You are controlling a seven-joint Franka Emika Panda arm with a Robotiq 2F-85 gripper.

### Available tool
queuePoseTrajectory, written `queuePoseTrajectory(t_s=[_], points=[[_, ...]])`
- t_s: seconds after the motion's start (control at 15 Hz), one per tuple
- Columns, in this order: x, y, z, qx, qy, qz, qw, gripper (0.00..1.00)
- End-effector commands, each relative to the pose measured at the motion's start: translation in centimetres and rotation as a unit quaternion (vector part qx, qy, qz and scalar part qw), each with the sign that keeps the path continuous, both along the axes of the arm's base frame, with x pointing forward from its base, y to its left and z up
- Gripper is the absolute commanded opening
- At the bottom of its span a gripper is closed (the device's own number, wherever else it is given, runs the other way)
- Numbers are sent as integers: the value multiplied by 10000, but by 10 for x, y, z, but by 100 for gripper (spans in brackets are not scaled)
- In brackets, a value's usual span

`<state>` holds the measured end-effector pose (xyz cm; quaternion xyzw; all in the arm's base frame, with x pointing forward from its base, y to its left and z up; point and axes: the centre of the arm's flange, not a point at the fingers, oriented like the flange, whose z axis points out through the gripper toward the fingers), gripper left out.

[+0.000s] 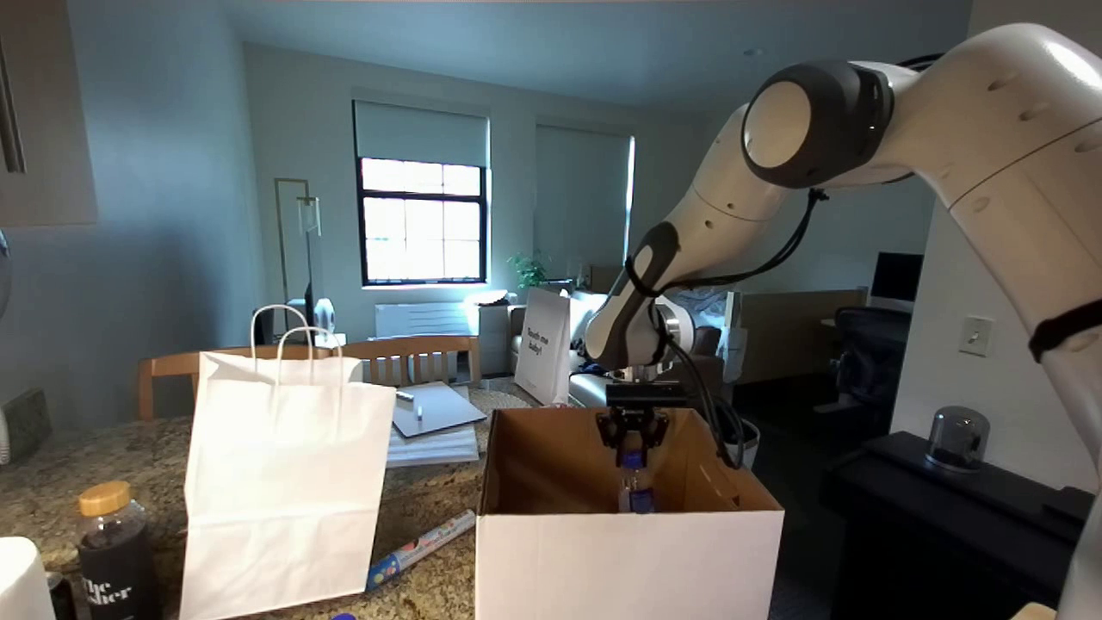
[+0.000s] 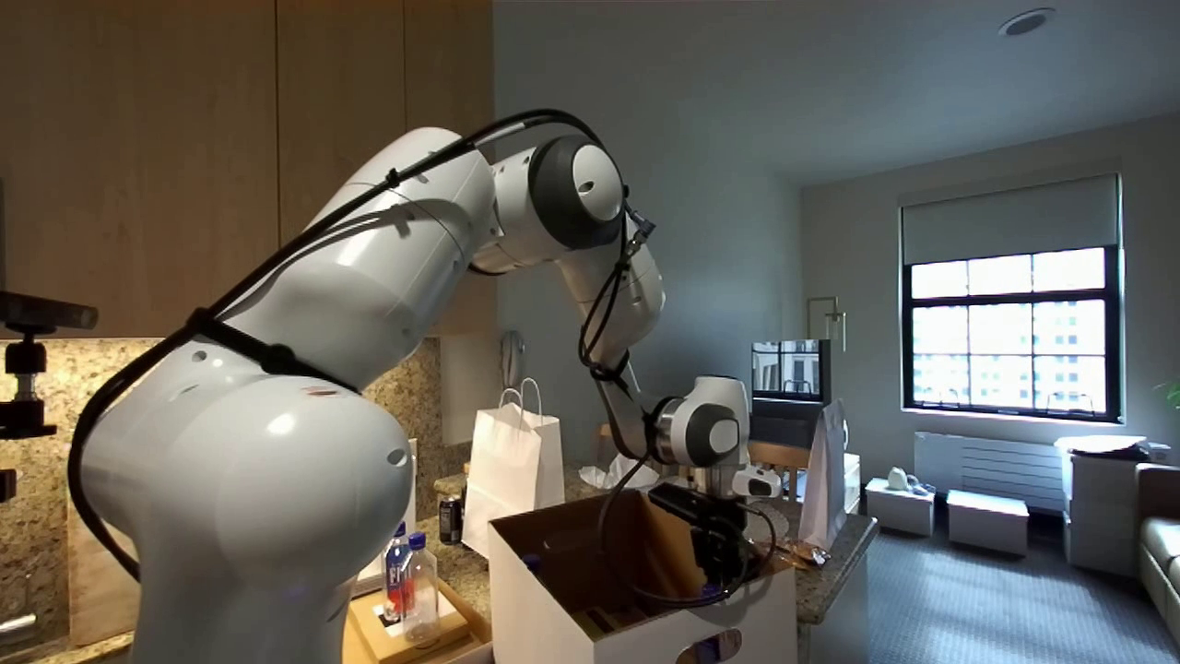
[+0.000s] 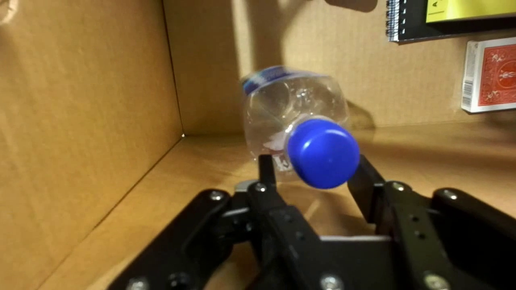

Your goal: Remove two bottles from the box

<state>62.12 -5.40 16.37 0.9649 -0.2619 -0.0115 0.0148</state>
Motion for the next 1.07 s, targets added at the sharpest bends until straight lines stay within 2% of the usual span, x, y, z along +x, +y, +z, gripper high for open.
queuePoseTrajectory(t_s=[0.0, 0.13, 0.33, 0.4, 0.47, 0.53, 1.0], points=[[4, -3, -2, -129, 60, -135, 9998, 20], [2, -4, 8, -104, 70, -190, 9997, 10], [-2, -5, 18, -66, 41, -253, 9996, 3], [-1, -7, 17, -73, 64, -284, 9995, 33], [-1, -8, 17, -66, 112, -285, 9995, 29], [-2, -9, 16, -68, 140, -269, 9995, 30], [-6, -9, 16, -90, 236, -200, 9995, 73]])
